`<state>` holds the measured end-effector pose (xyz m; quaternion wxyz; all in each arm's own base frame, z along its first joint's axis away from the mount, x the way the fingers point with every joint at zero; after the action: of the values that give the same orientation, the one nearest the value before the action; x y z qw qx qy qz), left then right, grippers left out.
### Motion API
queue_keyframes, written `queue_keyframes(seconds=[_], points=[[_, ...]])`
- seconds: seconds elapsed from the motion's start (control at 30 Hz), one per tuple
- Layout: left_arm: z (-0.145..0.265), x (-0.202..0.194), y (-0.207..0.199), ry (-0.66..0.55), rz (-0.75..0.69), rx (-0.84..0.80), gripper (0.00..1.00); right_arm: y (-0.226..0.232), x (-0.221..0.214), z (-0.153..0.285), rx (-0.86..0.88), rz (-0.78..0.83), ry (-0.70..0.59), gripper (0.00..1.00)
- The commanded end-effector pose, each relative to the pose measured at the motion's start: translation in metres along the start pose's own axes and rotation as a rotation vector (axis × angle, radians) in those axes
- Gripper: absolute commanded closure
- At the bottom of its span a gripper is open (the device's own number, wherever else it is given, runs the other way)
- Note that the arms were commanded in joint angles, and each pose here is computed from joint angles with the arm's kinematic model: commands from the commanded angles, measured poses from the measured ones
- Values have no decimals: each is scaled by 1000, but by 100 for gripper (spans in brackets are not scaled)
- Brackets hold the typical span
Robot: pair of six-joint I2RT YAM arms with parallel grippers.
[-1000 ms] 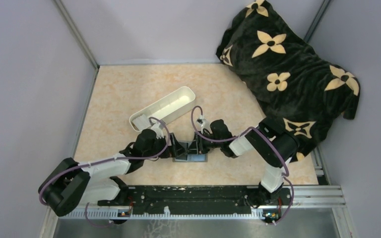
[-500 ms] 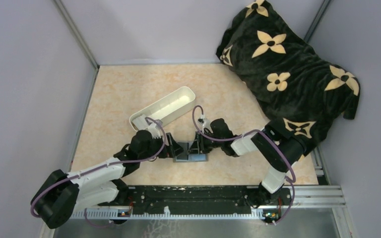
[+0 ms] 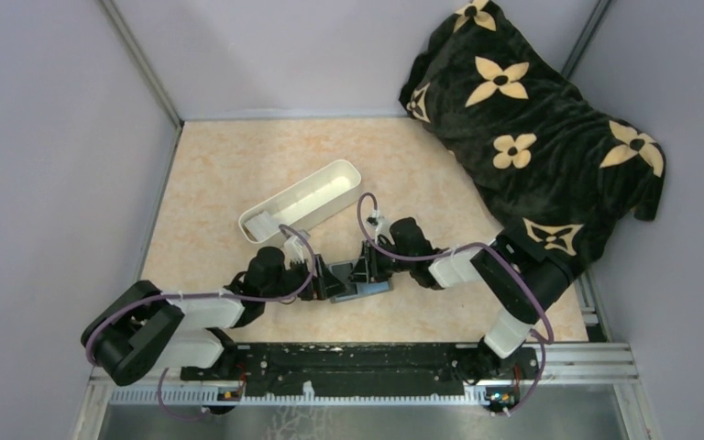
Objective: Take the credit cards out of the card holder
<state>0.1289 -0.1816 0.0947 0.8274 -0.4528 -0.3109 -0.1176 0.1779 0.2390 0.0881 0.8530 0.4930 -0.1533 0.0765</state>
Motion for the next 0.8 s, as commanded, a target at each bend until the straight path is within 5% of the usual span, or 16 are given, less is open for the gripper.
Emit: queue_keyframes(seconds=[0.0,0.77], points=[[-2,0,0,-4,-4,-34,2,16,15,1,44,63,-55,70],[5,15,-11,-61,-27,-90,3,23,23,17,37,75,-98,70]])
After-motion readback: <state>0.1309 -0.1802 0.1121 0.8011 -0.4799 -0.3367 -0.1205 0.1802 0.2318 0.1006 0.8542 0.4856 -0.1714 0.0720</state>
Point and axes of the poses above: each gripper's point midway between its finger pads, its own z axis back along the fingers, its own y axis along the line the jaws close on, x = y × z, the point moved 10 cm from there along z, back along the fingers, and after that the axes turned 10 degrees about -z, right-handed, at the moved point
